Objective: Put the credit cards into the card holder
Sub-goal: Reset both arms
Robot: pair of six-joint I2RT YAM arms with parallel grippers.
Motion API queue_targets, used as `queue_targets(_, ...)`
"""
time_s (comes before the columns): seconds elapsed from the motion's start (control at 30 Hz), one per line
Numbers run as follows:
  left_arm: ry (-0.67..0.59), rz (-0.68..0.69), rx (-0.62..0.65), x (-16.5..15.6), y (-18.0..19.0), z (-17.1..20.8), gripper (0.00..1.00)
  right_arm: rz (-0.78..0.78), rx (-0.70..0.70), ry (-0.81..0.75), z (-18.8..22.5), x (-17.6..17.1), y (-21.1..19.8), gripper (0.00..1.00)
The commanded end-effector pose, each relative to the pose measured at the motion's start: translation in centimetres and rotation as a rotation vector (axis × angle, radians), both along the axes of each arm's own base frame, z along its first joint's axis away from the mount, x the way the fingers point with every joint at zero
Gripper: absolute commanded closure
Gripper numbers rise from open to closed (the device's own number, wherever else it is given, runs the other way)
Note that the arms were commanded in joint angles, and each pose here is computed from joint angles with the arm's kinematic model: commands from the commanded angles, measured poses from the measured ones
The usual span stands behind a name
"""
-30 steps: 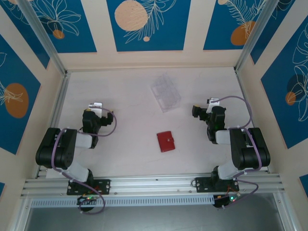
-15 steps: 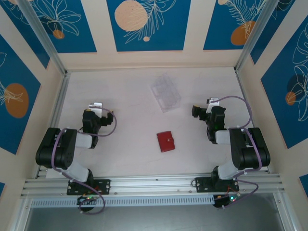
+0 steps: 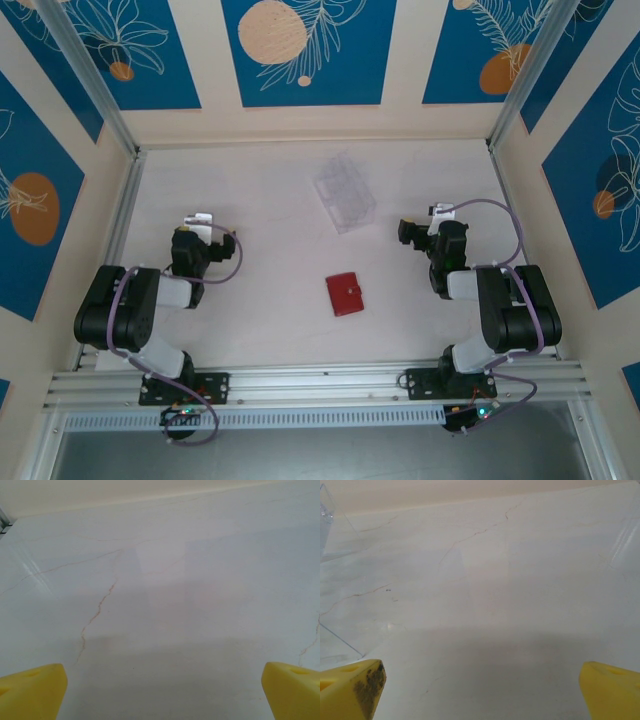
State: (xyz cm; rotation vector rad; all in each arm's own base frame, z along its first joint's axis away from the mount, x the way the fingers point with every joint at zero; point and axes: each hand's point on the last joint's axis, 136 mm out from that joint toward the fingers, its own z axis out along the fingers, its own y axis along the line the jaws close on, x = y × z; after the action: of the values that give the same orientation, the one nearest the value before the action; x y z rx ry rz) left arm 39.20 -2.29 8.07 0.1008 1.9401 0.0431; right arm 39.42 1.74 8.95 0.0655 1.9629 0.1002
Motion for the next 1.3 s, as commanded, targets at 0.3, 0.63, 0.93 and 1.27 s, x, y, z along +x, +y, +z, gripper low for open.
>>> queue_targets(0.3,-0.076,-0.021,0.008,-0.3,-0.1,1.4,0.00,-0.003,-0.027,-0.033,0.4,0.1,-0.1,0.01)
queue_targets(0.63,-0.037,0.039,0.009,0.3,0.8,1.1,0.00,-0.003,-0.028,-0.035,0.5,0.1,0.0,0.01)
queue_targets(0.93,-0.041,0.042,0.010,0.3,0.8,1.2,0.00,-0.003,-0.029,-0.033,0.4,0.1,0.0,0.01)
queue_targets(1.27,-0.041,0.042,0.011,0.3,0.8,1.2,0.00,-0.004,-0.030,-0.033,0.4,0.1,0.0,0.01)
